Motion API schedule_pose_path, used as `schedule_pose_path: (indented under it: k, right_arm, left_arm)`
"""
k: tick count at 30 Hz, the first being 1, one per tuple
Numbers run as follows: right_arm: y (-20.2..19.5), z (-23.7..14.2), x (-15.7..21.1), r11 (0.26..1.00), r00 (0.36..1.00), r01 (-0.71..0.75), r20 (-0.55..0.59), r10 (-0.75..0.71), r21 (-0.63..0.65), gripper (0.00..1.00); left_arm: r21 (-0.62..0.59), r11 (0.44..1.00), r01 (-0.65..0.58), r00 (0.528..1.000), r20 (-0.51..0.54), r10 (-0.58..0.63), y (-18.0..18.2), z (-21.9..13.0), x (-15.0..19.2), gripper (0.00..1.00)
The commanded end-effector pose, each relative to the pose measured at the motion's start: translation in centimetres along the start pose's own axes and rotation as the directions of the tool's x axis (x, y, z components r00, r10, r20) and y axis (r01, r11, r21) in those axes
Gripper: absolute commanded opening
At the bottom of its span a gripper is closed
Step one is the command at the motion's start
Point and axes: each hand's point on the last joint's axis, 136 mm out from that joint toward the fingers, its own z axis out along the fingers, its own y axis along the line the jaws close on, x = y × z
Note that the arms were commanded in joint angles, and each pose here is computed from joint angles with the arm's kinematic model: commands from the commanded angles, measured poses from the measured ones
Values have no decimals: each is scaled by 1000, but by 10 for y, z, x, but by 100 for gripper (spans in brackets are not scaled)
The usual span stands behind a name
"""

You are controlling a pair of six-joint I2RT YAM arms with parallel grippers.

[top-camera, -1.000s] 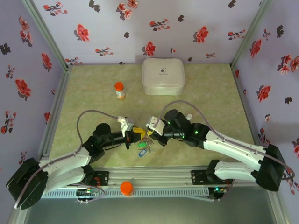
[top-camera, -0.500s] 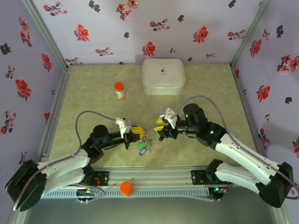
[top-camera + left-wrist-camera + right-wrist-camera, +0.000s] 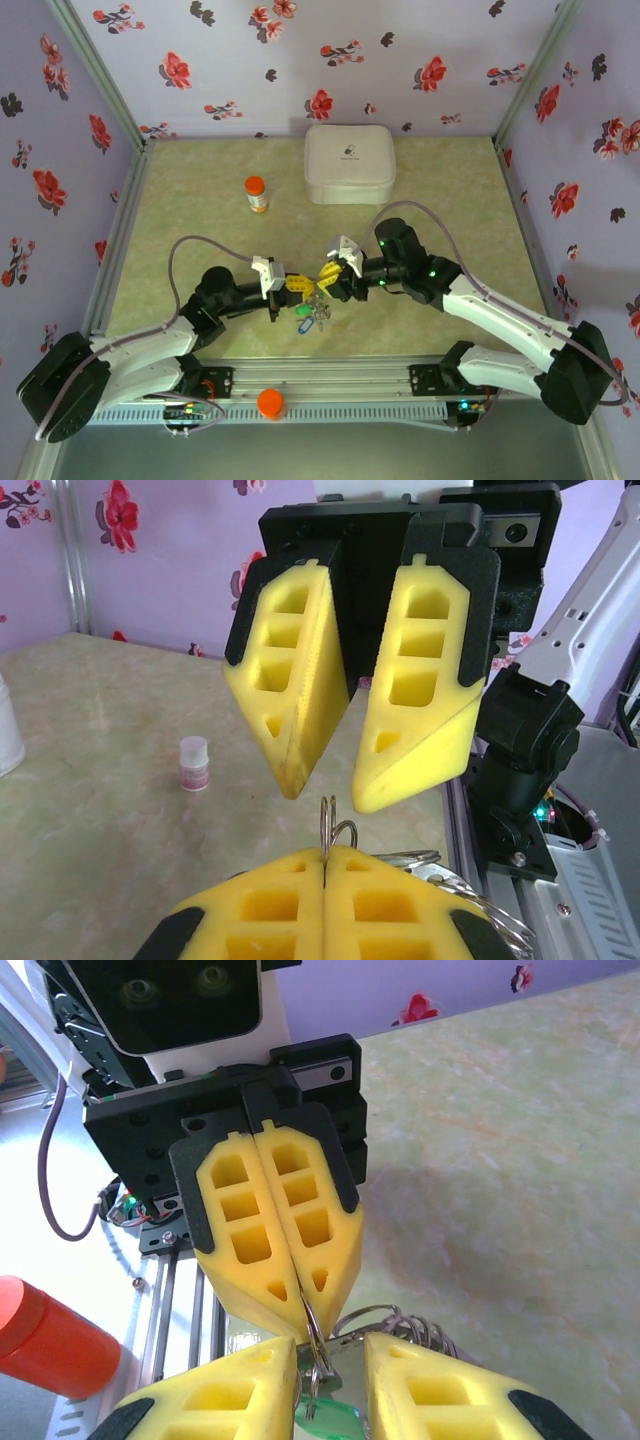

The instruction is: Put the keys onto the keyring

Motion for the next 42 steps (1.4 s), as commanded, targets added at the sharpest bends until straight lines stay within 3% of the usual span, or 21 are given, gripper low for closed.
schedule_pose_path:
  k: [1, 7, 13, 14, 15, 17, 20, 24, 27, 33, 39, 40, 42]
  right_arm:
    - [5, 3, -5, 999, 1000, 15, 25, -14, -35, 24]
    - [4, 7, 1, 999, 1000, 0, -26, -2, -53, 17]
    - [7, 9, -3, 997, 1000, 9, -21, -10, -72, 0]
    - [8, 9, -4, 997, 1000, 10, -20, -11, -80, 0]
    - [10, 9, -4, 996, 1000, 9, -22, -11, -87, 0]
    - [10, 7, -3, 996, 999, 13, -36, -16, -83, 0]
    - [7, 5, 2, 997, 990, 60, -122, -64, -39, 0]
    - [8, -1, 12, 990, 952, 137, -274, -137, -19, 0]
    - [10, -3, 13, 986, 926, 165, -339, -166, -31, 0]
    - [15, 1, 4, 981, 912, 184, -362, -192, -59, 0]
    - [17, 7, 0, 982, 918, 170, -350, -186, -77, 0]
    - [15, 7, -1, 984, 924, 165, -339, -176, -63, 2]
    - [11, 2, -11, 990, 955, 132, -264, -139, -45, 21]
  left_arm:
    - [48, 996, -79, 993, 95, 74, -11, 1, -27, 0]
    - [67, 995, -76, 993, 93, 69, -13, 2, -28, 0]
    - [68, 994, -81, 993, 93, 74, -15, 1, -26, 0]
    - [64, 995, -78, 993, 94, 72, -14, 1, -26, 3]
    - [42, 997, -62, 994, 90, 58, -10, 1, -25, 19]
    - [-2, 1000, -27, 997, 70, 27, -3, 0, -20, 35]
    - [-59, 998, 10, 999, -35, -13, 6, 0, -8, 42]
    - [-62, 998, 15, 986, -165, -25, 5, -1, 2, 32]
    - [-49, 999, -2, 981, -196, -7, 3, -1, 4, 30]
    - [1, 1000, -14, 971, -238, 14, 0, 7, 3, 17]
    - [31, 999, -27, 980, -197, 32, -5, 10, -6, 0]
    - [32, 999, -28, 982, -187, 34, -5, 9, -8, 0]
    - [30, 999, -29, 987, -155, 33, -6, 8, -11, 0]
